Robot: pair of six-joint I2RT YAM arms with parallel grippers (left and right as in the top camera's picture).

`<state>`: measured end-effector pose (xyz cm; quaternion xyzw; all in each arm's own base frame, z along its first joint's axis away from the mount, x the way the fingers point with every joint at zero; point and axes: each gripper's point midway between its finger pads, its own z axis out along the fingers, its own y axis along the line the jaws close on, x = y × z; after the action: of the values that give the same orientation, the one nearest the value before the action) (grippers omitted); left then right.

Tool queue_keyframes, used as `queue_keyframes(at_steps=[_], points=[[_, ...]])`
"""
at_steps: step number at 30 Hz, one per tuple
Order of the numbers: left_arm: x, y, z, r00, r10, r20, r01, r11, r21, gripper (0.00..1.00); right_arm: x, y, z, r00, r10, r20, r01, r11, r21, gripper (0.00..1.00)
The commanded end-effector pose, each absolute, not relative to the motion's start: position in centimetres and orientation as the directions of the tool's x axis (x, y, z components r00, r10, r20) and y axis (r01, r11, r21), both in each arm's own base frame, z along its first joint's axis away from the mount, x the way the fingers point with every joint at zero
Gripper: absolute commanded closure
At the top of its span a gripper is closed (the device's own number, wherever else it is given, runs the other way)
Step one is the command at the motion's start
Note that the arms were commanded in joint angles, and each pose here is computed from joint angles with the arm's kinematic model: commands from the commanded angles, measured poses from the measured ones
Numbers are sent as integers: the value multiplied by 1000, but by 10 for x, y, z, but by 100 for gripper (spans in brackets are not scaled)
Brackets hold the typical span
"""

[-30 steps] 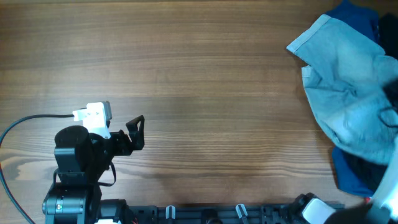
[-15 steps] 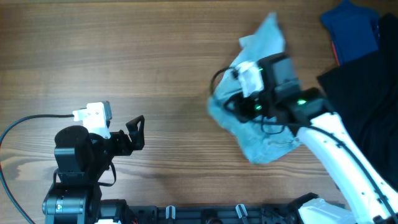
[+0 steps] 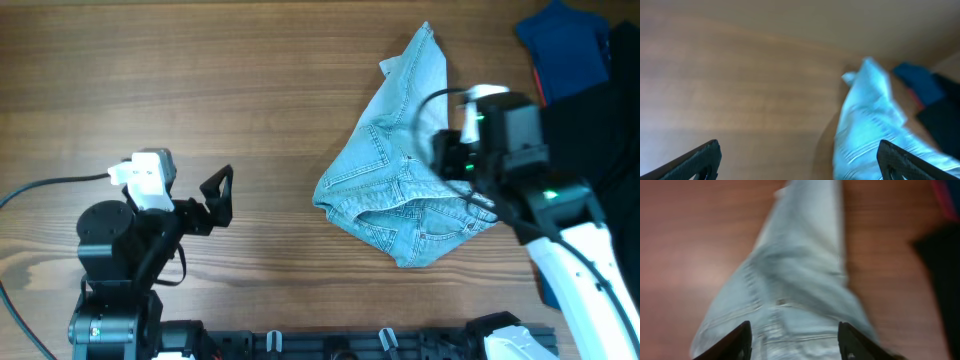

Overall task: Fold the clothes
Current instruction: 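Drag the jeans with the right gripper to the table center, then grasp the jeans waistband with the left gripper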

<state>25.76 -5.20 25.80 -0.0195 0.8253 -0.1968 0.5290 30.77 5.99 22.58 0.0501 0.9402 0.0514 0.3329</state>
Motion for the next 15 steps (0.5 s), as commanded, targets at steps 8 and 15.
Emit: queue_keyframes(at_steps=[8, 15], points=[[282, -125, 207, -687, -162, -708, 306, 819, -485, 0, 306, -40, 195, -702, 546, -457, 502, 835, 227, 35], [289, -191, 160, -762, 78, -643, 367, 870, -329, 0, 293, -78, 170, -705, 612, -357, 582, 788, 201, 34]])
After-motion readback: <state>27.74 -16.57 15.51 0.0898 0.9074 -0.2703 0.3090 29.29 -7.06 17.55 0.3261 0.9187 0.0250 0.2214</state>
